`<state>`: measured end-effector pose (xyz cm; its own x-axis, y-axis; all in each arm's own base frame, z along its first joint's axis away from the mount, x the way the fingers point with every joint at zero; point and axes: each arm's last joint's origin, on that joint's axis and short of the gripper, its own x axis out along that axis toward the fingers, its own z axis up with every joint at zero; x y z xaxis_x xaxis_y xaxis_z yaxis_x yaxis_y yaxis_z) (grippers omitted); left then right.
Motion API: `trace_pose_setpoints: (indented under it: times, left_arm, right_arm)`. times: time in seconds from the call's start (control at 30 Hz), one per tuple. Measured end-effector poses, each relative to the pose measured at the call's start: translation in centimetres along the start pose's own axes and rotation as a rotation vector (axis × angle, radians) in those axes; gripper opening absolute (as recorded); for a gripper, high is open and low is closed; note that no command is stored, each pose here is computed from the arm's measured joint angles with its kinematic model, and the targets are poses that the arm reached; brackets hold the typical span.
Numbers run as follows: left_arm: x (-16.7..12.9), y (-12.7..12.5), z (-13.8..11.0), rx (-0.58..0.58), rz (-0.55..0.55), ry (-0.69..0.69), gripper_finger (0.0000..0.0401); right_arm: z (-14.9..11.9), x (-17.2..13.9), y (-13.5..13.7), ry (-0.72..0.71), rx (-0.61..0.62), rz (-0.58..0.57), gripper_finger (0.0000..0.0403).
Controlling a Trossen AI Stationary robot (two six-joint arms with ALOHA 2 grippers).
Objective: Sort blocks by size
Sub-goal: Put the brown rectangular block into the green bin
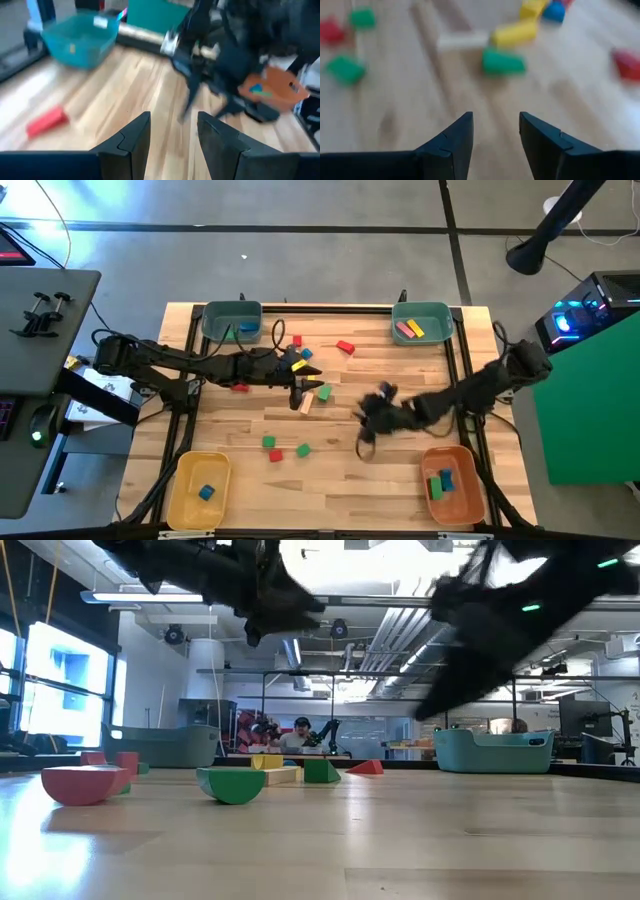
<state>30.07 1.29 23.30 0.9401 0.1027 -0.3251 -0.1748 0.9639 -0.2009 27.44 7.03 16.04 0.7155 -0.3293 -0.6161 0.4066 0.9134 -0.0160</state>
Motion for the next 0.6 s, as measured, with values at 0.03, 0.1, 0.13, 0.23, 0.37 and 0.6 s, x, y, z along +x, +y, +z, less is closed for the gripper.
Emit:
trace_pose_setpoints:
  times: [0.03,0.1,0.13,0.23,0.37,0.6]
  left_arm:
    - [0.0,0.0,-0.4,-0.018,0.009,0.035,0.015]
    - [-0.1,-0.2,-1.2,-0.041,0.048,0.103,0.015]
    - [-0.2,-0.4,-1.7,-0.05,0.077,0.139,0.015]
    - [-0.7,-1.2,-3.1,-0.074,0.204,0.227,0.015]
    - [-1.7,-2.5,-4.9,-0.114,0.395,0.283,0.015]
    - [-2.8,-4.7,-7.2,-0.192,0.54,0.268,0.015]
  right_arm:
    - [0.7,0.6,-0.7,-0.027,-0.002,0.016,0.0156]
    - [2.1,1.5,-1.9,-0.077,-0.035,0.068,0.0167]
    - [2.7,1.9,-2.5,-0.103,-0.049,0.092,0.0175]
    - [4.2,2.9,-3.7,-0.139,-0.098,0.135,0.0211]
    - [5.9,3.8,-5.5,-0.132,-0.147,0.063,0.0256]
    - [9.2,4.1,-10.0,-0.055,-0.185,-0.204,0.0268]
